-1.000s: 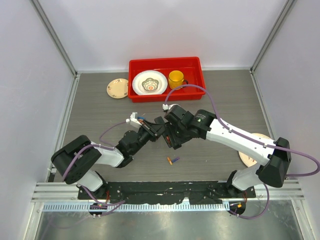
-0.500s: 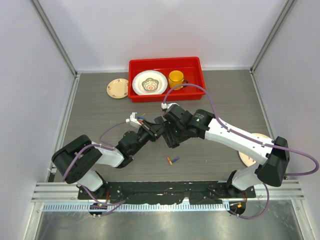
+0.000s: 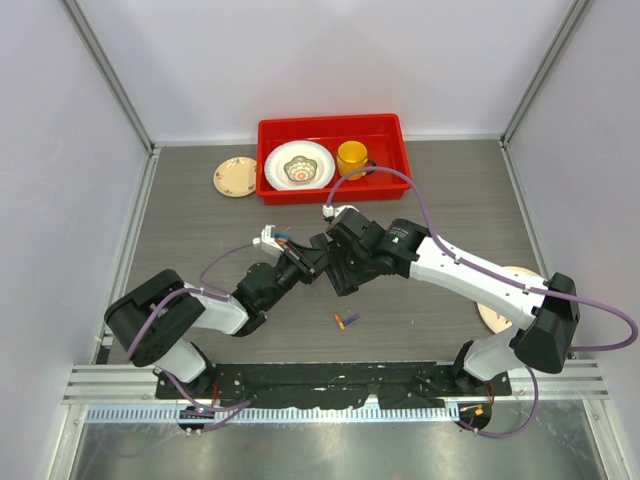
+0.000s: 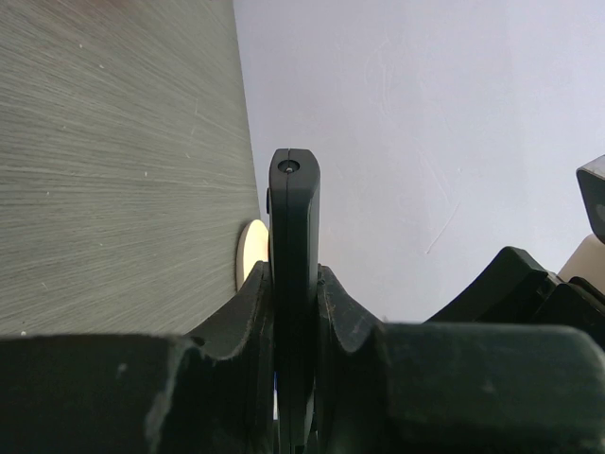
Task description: Load the batteries into the remote control
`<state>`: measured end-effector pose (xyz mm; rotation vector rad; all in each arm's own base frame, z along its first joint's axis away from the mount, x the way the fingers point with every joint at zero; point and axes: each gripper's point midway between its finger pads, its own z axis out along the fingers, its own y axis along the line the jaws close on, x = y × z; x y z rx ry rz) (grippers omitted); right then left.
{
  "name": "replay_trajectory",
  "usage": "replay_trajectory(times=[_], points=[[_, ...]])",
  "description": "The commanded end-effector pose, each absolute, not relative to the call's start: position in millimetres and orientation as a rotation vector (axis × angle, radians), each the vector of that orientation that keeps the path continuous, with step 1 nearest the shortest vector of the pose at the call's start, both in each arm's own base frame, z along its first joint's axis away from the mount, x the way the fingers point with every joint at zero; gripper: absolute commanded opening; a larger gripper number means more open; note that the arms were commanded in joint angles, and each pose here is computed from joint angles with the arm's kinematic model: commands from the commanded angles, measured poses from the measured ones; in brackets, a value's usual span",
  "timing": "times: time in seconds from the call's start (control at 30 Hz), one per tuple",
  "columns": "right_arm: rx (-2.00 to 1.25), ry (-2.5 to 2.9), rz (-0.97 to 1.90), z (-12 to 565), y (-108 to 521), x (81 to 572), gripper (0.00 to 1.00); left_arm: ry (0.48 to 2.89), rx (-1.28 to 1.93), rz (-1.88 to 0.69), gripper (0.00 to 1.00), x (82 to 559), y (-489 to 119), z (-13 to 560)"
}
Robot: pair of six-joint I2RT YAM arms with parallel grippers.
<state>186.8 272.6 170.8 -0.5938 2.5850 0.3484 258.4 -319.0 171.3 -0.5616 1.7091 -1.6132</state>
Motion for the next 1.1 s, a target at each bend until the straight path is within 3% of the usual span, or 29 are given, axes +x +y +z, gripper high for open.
replay_trajectory(times=[0.0,1.07], points=[[-0.574,2.56,0.433,175,288,188,0.01,1.611,-0.541,-1.686,0.0,257,-321,196],[-0.526,2.52,0.47,189,286,186,0.01,1.631,-0.614,-1.666,0.0,265,-319,181]])
